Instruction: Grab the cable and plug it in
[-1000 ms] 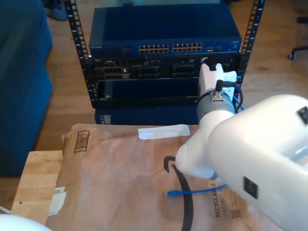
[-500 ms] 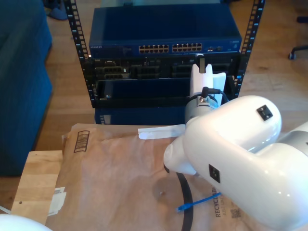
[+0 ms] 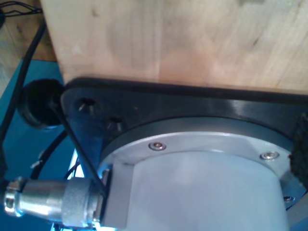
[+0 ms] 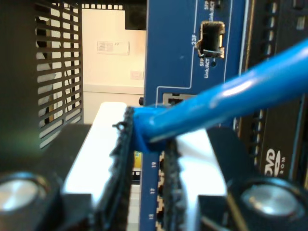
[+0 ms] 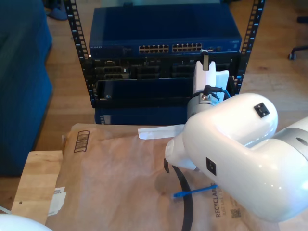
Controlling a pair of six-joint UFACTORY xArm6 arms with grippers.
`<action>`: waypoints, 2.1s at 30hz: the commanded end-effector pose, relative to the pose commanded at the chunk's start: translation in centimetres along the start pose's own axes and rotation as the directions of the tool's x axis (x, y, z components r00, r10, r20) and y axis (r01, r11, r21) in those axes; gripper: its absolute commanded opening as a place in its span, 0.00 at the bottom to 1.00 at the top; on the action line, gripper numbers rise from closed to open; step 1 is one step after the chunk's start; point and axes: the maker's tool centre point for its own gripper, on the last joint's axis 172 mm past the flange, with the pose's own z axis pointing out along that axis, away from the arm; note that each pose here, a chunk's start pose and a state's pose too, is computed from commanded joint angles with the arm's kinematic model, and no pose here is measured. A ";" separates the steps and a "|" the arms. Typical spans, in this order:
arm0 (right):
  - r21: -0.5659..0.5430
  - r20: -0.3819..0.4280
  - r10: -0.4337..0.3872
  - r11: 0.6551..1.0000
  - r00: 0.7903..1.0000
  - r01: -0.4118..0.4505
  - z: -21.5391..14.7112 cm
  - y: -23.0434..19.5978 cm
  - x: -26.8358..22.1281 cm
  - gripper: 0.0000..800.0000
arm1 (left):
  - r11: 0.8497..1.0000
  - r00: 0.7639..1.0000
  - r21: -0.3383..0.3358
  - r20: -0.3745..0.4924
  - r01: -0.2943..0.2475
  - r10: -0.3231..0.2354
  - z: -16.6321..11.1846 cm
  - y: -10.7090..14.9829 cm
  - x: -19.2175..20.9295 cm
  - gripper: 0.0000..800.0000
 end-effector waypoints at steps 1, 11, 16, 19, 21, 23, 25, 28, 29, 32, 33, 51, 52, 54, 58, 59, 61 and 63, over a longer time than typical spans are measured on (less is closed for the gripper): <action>0.001 0.000 0.005 1.000 1.000 -0.005 0.1 0.1 -0.1 0.00 | 1.000 1.000 0.000 -0.002 0.000 0.000 -0.1 0.0 0.1 1.00; 0.028 -0.014 0.017 0.999 1.000 -0.017 1.1 -0.1 0.0 0.00 | 1.000 1.000 0.000 -0.002 0.000 0.000 -0.1 0.0 0.1 1.00; 0.032 -0.012 0.019 0.999 1.000 -0.019 1.2 -0.3 -0.2 0.00 | 1.000 1.000 0.000 0.000 0.000 0.000 0.0 0.0 0.0 1.00; 0.030 -0.010 0.018 0.999 1.000 -0.017 1.3 -0.1 -0.3 0.00 | 1.000 1.000 0.000 0.000 0.000 0.000 0.0 0.0 0.0 1.00; 0.032 -0.009 0.020 0.999 1.000 -0.019 1.5 0.1 -0.5 0.00 | 1.000 1.000 0.000 -0.002 0.000 0.000 -0.1 0.0 0.1 1.00; 0.033 -0.010 0.020 0.999 1.000 -0.020 1.6 0.2 -0.5 0.00 | 1.000 1.000 0.000 -0.002 0.000 0.000 -0.1 0.0 0.1 1.00; 0.035 -0.006 0.022 0.999 1.000 -0.022 1.8 0.2 -0.7 0.00 | 1.000 1.000 0.000 -0.002 0.000 0.000 -0.1 0.0 0.1 1.00; 0.037 -0.009 0.024 0.999 1.000 -0.023 1.9 0.1 -0.4 0.00 | 1.000 1.000 0.000 -0.002 0.000 0.000 -0.1 0.0 0.1 1.00; 0.039 -0.008 0.025 0.999 1.000 -0.025 2.0 0.1 -0.5 0.00 | 1.000 1.000 0.000 0.000 0.000 0.000 0.0 0.0 0.0 1.00; 0.038 -0.008 0.024 0.999 1.000 -0.024 2.0 0.1 -0.4 0.00 | 1.000 1.000 0.000 0.000 0.000 0.000 0.0 0.0 0.0 1.00; 0.038 -0.008 0.025 0.999 1.000 -0.025 2.0 0.1 -0.4 0.00 | 1.000 1.000 0.000 0.000 0.000 0.000 0.0 0.0 0.0 1.00; 0.048 0.010 0.054 0.997 0.998 -0.055 2.5 0.0 -0.2 0.00 | 1.000 1.000 -0.001 -0.001 0.001 -0.001 -0.1 0.0 0.0 1.00; 0.049 0.010 0.055 0.997 0.998 -0.056 2.5 -0.1 -0.2 0.00 | 1.000 1.000 0.000 0.000 0.000 0.000 0.0 0.0 0.0 1.00; 0.048 0.010 0.054 0.997 0.998 -0.055 2.5 0.0 -0.2 0.00 | 1.000 1.000 0.000 0.000 0.000 0.000 0.0 0.0 0.0 1.00; 0.045 0.006 0.053 0.998 0.999 -0.053 2.6 0.1 0.1 0.00 | 1.000 1.000 0.000 0.000 0.000 0.000 0.0 0.0 0.0 1.00; 0.045 0.006 0.053 0.998 0.999 -0.053 2.6 0.1 0.1 0.00 | 1.000 1.000 0.000 0.000 0.000 0.000 0.0 0.0 0.0 1.00; 0.047 0.006 0.054 0.997 0.999 -0.054 2.6 0.0 0.1 0.00 | 1.000 1.000 0.000 -0.002 0.000 0.000 -0.1 0.0 0.1 1.00; 0.048 0.016 0.049 0.998 0.999 -0.049 2.5 0.0 -0.1 0.00 | 1.000 1.000 0.000 0.000 0.000 0.000 0.0 0.0 0.0 1.00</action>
